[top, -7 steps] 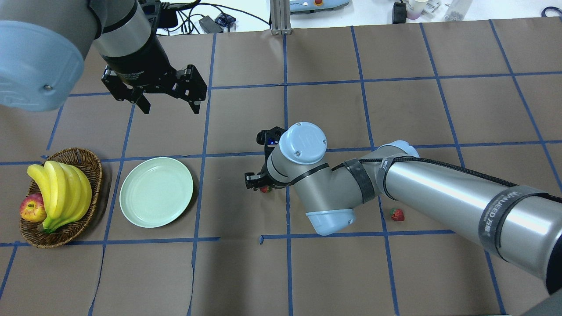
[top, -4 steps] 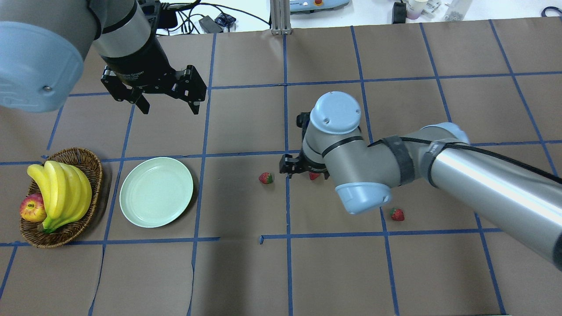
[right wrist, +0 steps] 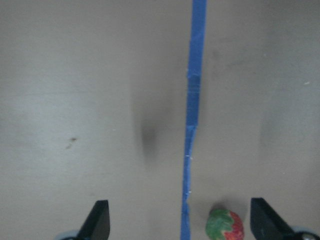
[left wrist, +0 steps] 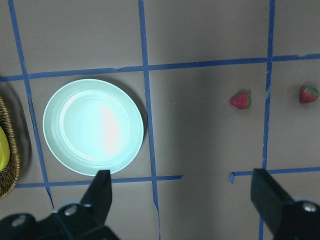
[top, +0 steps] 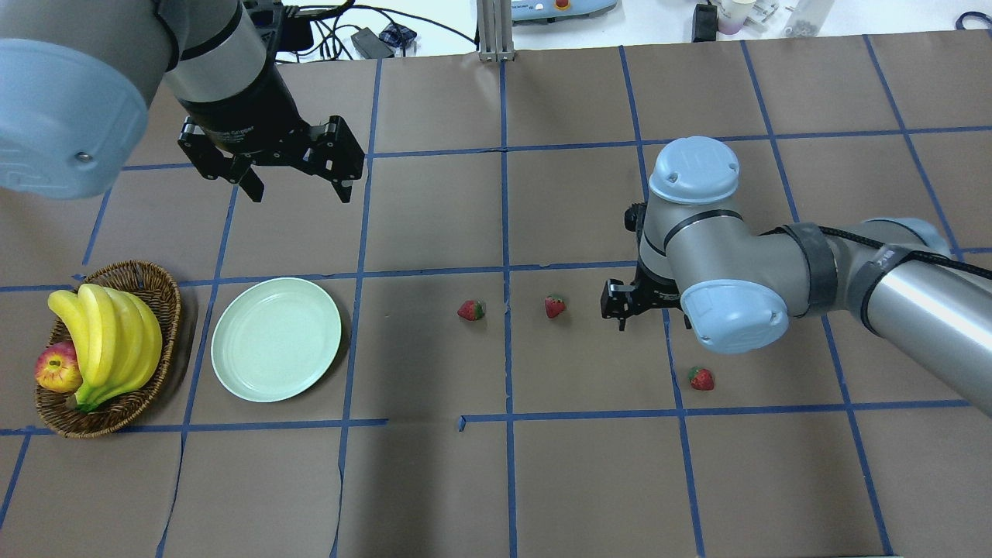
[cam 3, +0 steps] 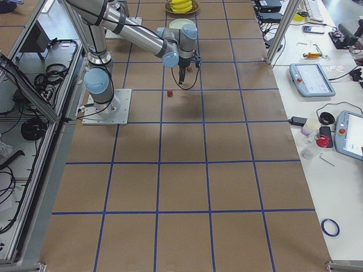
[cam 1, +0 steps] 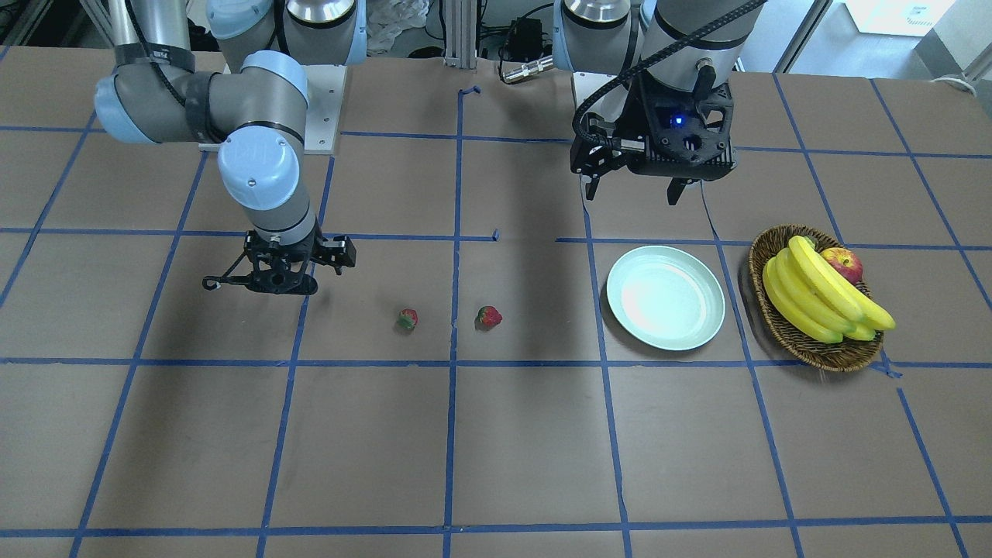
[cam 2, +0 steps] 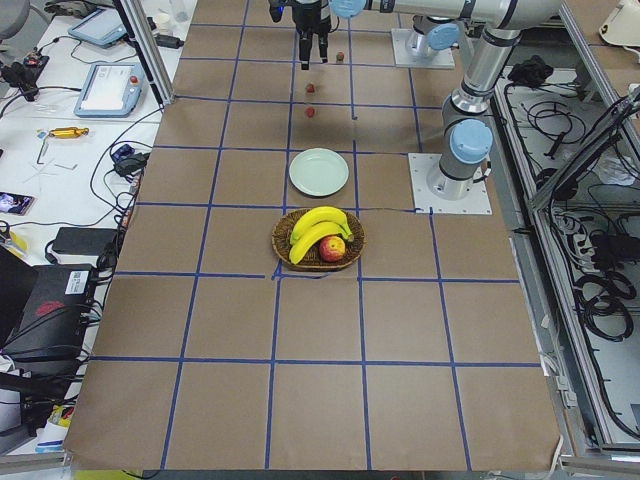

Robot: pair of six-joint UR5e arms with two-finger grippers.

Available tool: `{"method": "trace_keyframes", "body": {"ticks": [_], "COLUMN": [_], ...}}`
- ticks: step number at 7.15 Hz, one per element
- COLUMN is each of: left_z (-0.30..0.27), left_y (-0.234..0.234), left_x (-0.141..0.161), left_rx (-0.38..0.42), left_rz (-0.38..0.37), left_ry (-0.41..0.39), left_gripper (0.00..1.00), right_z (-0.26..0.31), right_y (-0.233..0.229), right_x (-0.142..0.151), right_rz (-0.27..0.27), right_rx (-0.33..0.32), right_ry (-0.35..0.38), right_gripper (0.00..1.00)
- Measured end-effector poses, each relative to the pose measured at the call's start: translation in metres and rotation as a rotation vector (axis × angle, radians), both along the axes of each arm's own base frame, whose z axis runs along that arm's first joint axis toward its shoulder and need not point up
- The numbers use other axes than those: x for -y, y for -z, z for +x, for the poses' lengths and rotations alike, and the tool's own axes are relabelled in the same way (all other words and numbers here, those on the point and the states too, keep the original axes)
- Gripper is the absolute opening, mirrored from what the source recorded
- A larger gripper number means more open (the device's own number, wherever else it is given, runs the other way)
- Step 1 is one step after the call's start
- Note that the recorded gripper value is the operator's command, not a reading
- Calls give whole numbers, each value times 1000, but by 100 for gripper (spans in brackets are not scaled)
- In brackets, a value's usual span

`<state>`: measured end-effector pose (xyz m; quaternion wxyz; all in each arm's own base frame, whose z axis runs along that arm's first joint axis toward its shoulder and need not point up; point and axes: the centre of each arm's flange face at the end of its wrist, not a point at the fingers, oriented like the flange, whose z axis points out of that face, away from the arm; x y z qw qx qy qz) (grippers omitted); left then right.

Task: Collect all strawberries into plate
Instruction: 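Move the right gripper back over the remaining nearby strawberry, then grasp the strawberry with the right gripper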

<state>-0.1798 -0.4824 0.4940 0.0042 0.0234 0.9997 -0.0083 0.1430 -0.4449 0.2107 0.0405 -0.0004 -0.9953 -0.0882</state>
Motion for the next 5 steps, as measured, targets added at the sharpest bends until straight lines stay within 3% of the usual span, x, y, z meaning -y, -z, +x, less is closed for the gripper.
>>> {"method": "trace_keyframes", "body": {"ticks": [3, 4, 5], "left_z": [0, 0, 0], "left_y": [2, 3, 4], "left_x": [0, 0, 0], "left_rx": [0, -1, -2], "left_rz": [4, 6, 8], "left_ry": [0, 0, 0], "left_gripper": [100, 100, 100], "right_z": [-46, -46, -46], "right_y": [30, 40, 44], "right_x": [-19, -32, -38], "right_rz": [94, 125, 141], "right_rx": [27, 41, 49], "right_ry": [3, -21, -40], "right_gripper": [100, 91, 63]}}
